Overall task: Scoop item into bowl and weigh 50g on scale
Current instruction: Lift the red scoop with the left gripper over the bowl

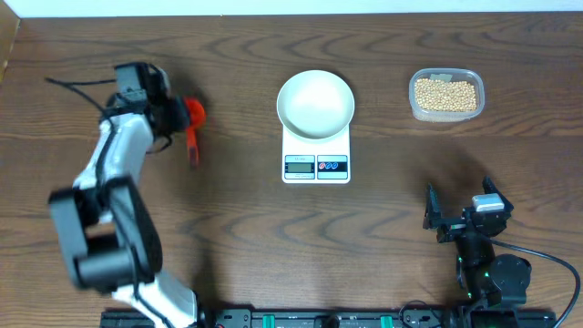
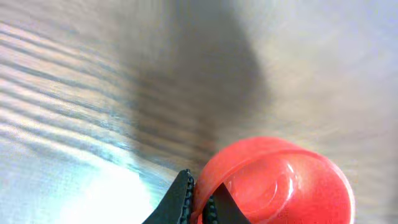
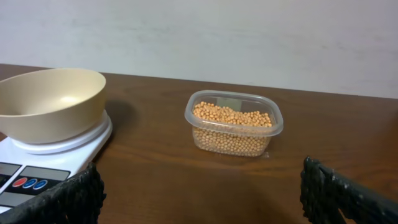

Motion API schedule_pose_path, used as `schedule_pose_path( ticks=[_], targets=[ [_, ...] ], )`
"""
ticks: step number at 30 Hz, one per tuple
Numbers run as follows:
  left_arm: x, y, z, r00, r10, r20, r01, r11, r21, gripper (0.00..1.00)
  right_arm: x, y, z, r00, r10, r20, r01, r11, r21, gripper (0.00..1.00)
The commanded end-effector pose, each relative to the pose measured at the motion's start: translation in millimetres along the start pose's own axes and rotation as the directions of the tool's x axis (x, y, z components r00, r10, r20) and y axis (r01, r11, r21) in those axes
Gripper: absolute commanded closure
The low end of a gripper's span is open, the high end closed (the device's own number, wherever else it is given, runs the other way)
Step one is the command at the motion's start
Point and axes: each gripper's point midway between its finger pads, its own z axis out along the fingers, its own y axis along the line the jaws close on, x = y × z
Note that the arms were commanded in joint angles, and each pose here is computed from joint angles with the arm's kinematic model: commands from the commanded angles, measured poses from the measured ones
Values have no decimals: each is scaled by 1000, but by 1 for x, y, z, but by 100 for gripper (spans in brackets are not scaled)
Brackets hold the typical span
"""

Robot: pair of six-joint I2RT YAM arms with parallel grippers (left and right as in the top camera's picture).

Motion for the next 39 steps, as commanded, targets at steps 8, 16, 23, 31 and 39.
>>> schedule_pose_path(
  ticks=[8,16,23,31,39],
  targets=[
    [-50,-92,-142,741,-672,-14,616,670,414,93,0,2,0,1000,13,2,-13,1000,-6,1],
    [-35,-134,-149,654,-742,-148,719,549,425,93,0,2,0,1000,13,2,-13,1000,-6,1],
    [-13,-170,-147,705,-680,-201,689,589,422,93,0,2,0,1000,13,2,-13,1000,-6,1],
    [3,-196,-149,740,-630,-235,660,614,432,93,2,-8,0,999,-35,-7,36,998,50,1],
    [8,-200,-143,738,-626,-251,666,618,418,93,-5,-7,0,999,-38,21,37,998,44,1]
  ],
)
